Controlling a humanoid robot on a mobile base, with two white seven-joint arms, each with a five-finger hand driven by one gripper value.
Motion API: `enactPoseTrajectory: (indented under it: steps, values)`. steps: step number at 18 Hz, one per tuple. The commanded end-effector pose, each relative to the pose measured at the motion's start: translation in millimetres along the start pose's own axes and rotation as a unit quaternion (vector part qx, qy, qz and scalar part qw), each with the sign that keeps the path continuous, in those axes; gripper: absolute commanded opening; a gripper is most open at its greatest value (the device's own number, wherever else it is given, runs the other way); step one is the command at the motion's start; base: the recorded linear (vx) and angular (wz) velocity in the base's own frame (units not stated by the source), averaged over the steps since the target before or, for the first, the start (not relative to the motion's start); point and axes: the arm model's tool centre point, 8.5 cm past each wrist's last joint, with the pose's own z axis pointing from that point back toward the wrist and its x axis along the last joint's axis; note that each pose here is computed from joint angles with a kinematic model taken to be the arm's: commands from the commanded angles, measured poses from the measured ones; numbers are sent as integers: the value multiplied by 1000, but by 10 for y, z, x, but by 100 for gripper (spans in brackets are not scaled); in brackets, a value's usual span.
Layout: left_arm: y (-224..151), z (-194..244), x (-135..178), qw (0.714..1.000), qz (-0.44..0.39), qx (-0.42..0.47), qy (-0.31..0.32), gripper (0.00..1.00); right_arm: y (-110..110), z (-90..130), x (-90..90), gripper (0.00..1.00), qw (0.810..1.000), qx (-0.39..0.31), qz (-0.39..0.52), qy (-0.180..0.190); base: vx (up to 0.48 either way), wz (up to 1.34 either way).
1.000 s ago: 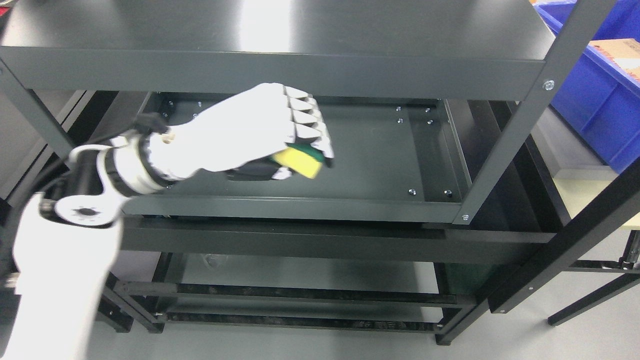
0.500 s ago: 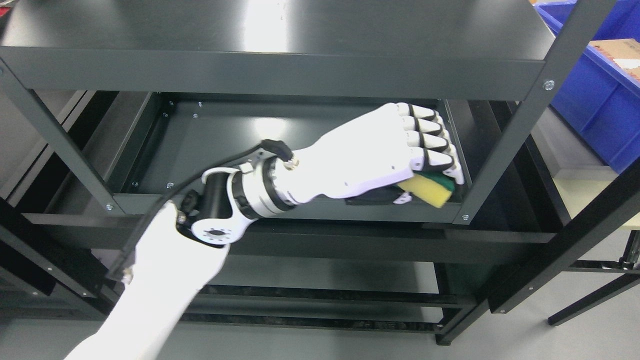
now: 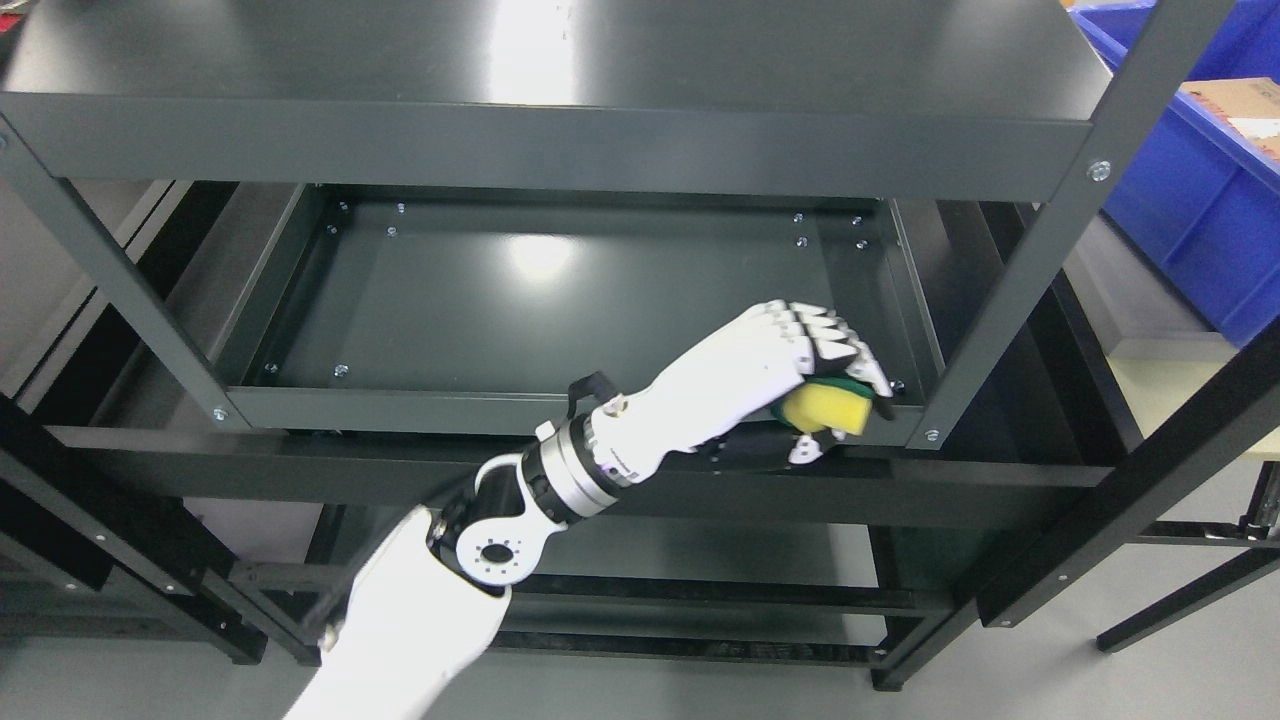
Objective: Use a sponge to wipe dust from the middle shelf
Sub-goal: 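Lift the sponge off the shelf and pull the left hand back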
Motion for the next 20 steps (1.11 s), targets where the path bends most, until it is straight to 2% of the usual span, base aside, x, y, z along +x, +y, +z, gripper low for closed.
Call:
enactPoseTrajectory:
  steps: [1,4,6,9,14,20]
  values:
    - [563,1156,-747,942,140,230,201,0,-101,1,97,100,1000,-8,-1,-12,0,0]
    - [940,1532,-816,898,179,310,255,0,-101,1,97,100,1000,-8,-1,-12,0,0]
    - [1125,1567,-735,886,194,333,257,0,-101,1,97,100,1000,-8,-1,-12,0,0]
    - [1195,1478,-615,888,201,333,245,0,-101,1,97,100,1000,-8,-1,-12,0,0]
    - [925,1754,-488,882,208,335,258,1,-101,1,97,100,1000,-8,-1,-12,0,0]
    - [890,1797,-436,882,207,336,256,1,-101,1,97,100,1000,-8,0,-12,0,0]
